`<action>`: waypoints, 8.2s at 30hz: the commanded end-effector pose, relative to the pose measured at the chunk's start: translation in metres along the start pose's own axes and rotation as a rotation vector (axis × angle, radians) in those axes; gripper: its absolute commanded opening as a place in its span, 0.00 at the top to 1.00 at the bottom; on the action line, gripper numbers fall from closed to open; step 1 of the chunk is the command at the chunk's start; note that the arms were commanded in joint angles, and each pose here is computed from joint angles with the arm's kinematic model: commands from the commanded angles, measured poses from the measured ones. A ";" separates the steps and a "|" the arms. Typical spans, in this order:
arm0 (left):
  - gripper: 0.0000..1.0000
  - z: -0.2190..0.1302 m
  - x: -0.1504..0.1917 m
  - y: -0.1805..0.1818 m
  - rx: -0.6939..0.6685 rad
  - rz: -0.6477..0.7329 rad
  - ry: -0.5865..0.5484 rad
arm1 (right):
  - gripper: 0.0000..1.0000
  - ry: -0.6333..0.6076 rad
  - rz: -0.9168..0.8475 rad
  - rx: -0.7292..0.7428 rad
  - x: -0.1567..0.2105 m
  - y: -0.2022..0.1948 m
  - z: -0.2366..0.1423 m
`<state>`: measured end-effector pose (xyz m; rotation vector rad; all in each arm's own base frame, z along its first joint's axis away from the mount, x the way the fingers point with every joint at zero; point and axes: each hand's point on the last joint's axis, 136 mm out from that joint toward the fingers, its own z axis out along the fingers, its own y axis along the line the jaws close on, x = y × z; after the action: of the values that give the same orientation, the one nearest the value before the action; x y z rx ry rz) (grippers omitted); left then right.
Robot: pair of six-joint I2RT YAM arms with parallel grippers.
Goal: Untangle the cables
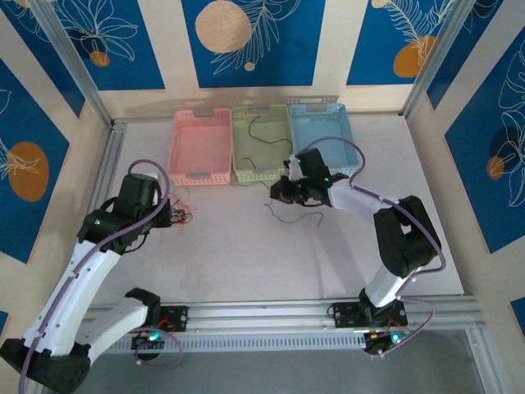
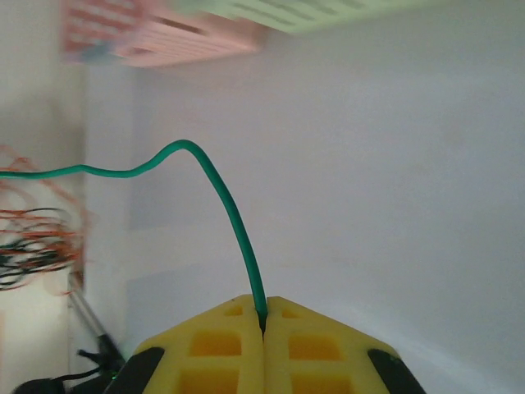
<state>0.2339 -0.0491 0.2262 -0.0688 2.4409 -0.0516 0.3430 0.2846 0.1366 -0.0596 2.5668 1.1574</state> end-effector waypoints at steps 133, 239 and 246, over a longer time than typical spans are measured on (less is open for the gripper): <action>1.00 0.000 0.013 -0.006 0.070 0.051 -0.020 | 1.00 -0.390 0.078 0.105 -0.172 0.075 0.194; 1.00 0.137 0.146 -0.115 0.419 -0.224 0.189 | 0.58 0.345 -0.274 -0.159 0.160 0.030 0.099; 1.00 0.135 0.146 -0.114 0.425 -0.229 0.176 | 0.58 0.315 -0.289 -0.123 0.155 0.026 0.099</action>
<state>0.2199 -0.1826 0.0459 -0.1394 2.5042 -0.7444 0.2172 0.3922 0.0474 -0.6547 2.6272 1.3151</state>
